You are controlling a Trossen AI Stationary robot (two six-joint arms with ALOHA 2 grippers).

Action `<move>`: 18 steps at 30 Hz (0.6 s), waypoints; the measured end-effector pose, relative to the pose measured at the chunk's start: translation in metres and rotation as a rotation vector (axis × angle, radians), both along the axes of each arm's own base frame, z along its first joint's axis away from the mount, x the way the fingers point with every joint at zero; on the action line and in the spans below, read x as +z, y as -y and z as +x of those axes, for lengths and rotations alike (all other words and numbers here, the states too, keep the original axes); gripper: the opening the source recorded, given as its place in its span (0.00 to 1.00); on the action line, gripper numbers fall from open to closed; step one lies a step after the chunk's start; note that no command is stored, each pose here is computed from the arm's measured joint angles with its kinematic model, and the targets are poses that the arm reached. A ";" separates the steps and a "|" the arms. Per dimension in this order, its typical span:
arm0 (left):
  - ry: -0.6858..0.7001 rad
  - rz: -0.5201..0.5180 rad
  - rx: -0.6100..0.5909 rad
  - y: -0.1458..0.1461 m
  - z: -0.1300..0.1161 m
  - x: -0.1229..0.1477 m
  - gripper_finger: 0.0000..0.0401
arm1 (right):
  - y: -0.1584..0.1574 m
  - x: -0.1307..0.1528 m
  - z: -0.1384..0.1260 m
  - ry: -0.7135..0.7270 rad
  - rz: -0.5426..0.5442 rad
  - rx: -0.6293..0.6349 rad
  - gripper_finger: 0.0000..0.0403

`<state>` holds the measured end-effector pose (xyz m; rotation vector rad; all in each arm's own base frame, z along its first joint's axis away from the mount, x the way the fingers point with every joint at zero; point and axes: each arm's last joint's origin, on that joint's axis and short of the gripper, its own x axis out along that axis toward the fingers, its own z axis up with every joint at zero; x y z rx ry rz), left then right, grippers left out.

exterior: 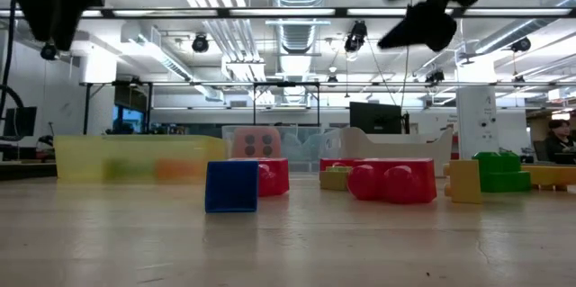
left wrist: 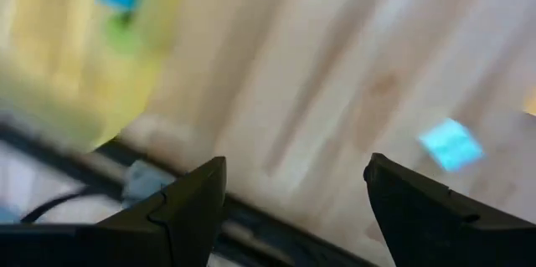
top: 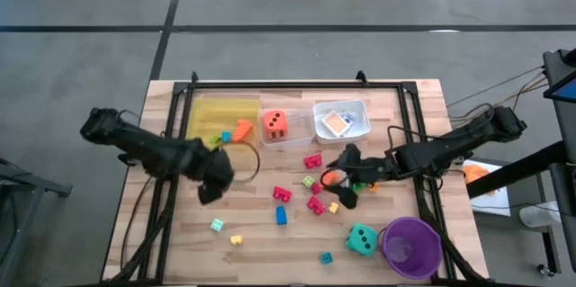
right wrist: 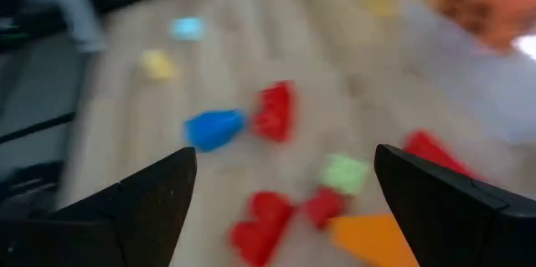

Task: Pick & Place Toys
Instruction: Put the blue dice into the transparent bin

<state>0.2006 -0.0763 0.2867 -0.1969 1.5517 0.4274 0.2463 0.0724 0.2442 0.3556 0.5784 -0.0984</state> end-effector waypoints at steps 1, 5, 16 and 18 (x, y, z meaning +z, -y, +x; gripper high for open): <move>0.024 -0.010 -0.037 0.008 -0.001 0.000 0.70 | -0.001 0.005 0.000 0.009 0.025 0.036 0.90; 0.119 -0.054 -0.154 0.037 -0.002 -0.001 0.70 | -0.010 0.024 -0.002 0.042 -0.016 0.181 0.90; 0.193 -0.120 -0.272 0.067 -0.011 -0.032 0.70 | -0.037 0.045 0.003 -0.245 -0.053 0.226 0.90; 0.178 -0.136 -0.276 0.067 -0.012 -0.041 0.70 | -0.042 0.047 0.007 -0.284 -0.048 0.213 0.90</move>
